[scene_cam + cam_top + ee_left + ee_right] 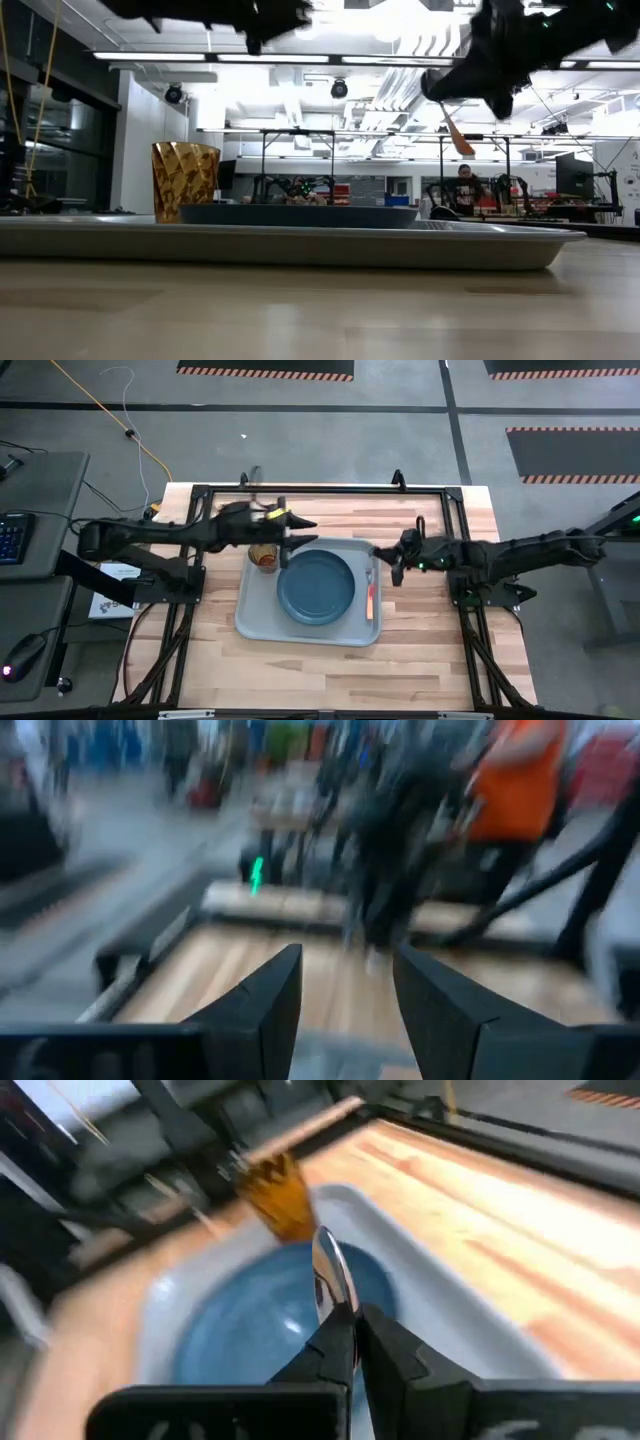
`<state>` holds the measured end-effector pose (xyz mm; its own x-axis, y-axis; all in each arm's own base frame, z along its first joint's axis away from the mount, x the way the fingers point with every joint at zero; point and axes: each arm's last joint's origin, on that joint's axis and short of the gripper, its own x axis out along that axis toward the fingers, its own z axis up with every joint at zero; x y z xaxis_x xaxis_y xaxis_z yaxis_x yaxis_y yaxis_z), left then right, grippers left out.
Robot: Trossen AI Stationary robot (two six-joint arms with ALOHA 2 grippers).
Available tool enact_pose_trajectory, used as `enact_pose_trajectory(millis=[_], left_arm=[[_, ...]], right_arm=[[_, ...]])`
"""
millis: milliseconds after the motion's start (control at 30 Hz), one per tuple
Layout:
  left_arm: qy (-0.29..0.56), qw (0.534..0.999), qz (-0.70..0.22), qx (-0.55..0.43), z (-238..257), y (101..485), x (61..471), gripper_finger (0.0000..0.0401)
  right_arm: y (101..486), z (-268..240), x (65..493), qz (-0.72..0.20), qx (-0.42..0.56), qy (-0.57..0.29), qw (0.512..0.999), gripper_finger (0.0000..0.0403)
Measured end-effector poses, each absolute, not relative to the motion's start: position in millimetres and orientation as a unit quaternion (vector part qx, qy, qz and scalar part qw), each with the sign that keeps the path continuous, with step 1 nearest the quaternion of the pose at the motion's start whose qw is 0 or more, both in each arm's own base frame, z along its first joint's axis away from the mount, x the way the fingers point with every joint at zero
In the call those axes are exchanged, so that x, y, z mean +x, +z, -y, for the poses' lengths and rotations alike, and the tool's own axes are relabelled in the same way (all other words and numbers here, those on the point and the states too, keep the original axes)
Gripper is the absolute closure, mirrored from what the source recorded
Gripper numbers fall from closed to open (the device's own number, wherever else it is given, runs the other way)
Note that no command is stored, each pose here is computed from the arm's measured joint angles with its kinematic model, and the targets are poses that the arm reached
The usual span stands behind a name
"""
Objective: Pick and place plate/cup/fork/spoon on tray
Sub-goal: Put the orange spoon on the blue tray to the left of the orange fork
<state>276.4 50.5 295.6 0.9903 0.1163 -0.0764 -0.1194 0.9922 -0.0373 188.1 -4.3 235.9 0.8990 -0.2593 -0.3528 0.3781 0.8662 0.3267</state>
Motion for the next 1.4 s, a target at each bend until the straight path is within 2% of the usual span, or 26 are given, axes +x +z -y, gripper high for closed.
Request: enact_pose_trajectory(millis=[133, 367, 1033, 1400], left_arm=[[0.039, 0.997, 0.066, -0.019, -37, 294, 258, 0.0254], [0.042, 0.993, 0.113, -0.02, -31, 286, 250, 0.0252], [0.06, 0.992, 0.106, -0.017, -33, 284, 251, 0.0251], [0.059, 0.993, 0.098, -0.019, -33, 282, 251, 0.0253]], right_arm=[[198, -3, 186, -0.097, 0.272, -0.155, 0.945, 0.0402], [147, -9, 173, -0.093, 0.347, -0.198, 0.912, 0.0402], [121, -23, 227, -0.173, 0.375, -0.183, 0.892, 0.0403], [100, -20, 233, -0.205, 0.403, -0.217, 0.865, 0.0402]])
